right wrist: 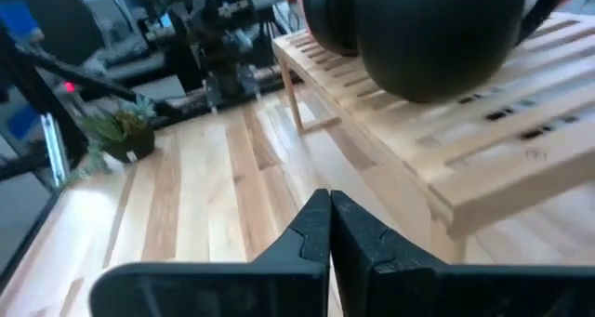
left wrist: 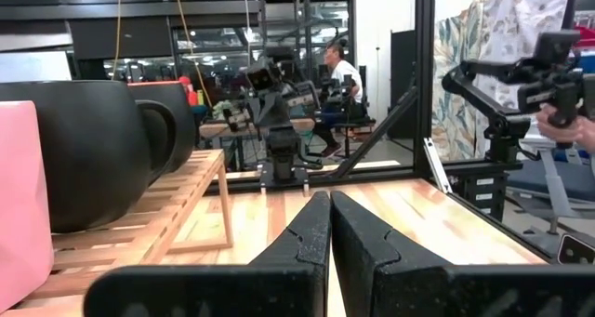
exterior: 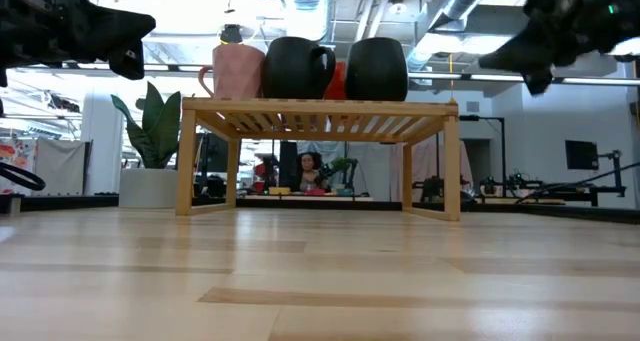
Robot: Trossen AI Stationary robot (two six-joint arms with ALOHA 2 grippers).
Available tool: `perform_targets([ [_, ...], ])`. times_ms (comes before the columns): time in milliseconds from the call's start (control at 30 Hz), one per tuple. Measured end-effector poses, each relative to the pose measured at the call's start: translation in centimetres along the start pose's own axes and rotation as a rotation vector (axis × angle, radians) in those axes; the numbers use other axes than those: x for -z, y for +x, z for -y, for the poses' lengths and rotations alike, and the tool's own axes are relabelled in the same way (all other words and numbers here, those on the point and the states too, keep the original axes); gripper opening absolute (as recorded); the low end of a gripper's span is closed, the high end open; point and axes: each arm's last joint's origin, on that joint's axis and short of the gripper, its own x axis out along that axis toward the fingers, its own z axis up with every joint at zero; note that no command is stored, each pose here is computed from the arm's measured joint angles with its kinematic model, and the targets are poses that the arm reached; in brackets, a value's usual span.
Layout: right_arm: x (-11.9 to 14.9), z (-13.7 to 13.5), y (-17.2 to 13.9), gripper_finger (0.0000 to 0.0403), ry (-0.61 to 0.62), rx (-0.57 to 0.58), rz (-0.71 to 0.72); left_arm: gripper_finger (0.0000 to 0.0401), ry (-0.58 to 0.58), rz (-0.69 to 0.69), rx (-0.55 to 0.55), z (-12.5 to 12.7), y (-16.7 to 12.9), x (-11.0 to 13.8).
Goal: Place coffee mugs
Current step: Return to Home Position
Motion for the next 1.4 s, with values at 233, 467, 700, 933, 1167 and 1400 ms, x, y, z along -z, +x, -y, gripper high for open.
perform_targets([
  [233,5.0,1.4,0.2,0.0018,-0.044,-0.116,0.113,0.0000,-0.015,0.014,0.023,0.1,0.0,-0.6],
  [467,5.8,1.6,0.0,0.0021,-0.067,-0.141,0.118,0.0000,0.000,-0.033,0.045,0.1,0.0,-0.2],
  [700,5.8,1.5,0.0,0.0022,-0.081,-0.147,0.120,0.0000,0.011,-0.113,0.040,0.1,-0.1,0.8],
  [933,5.8,1.5,0.0,0.0022,-0.089,-0.146,0.120,0.0000,-0.041,-0.183,0.036,0.1,-0.2,1.7],
  [1167,5.9,1.5,0.0,0.0022,-0.091,-0.146,0.120,0.0000,-0.039,-0.178,0.038,0.1,-0.2,1.7],
  [1400,5.9,1.5,0.0,0.0024,-0.091,-0.145,0.119,0.0000,-0.041,-0.182,0.036,0.1,-0.2,1.7],
])
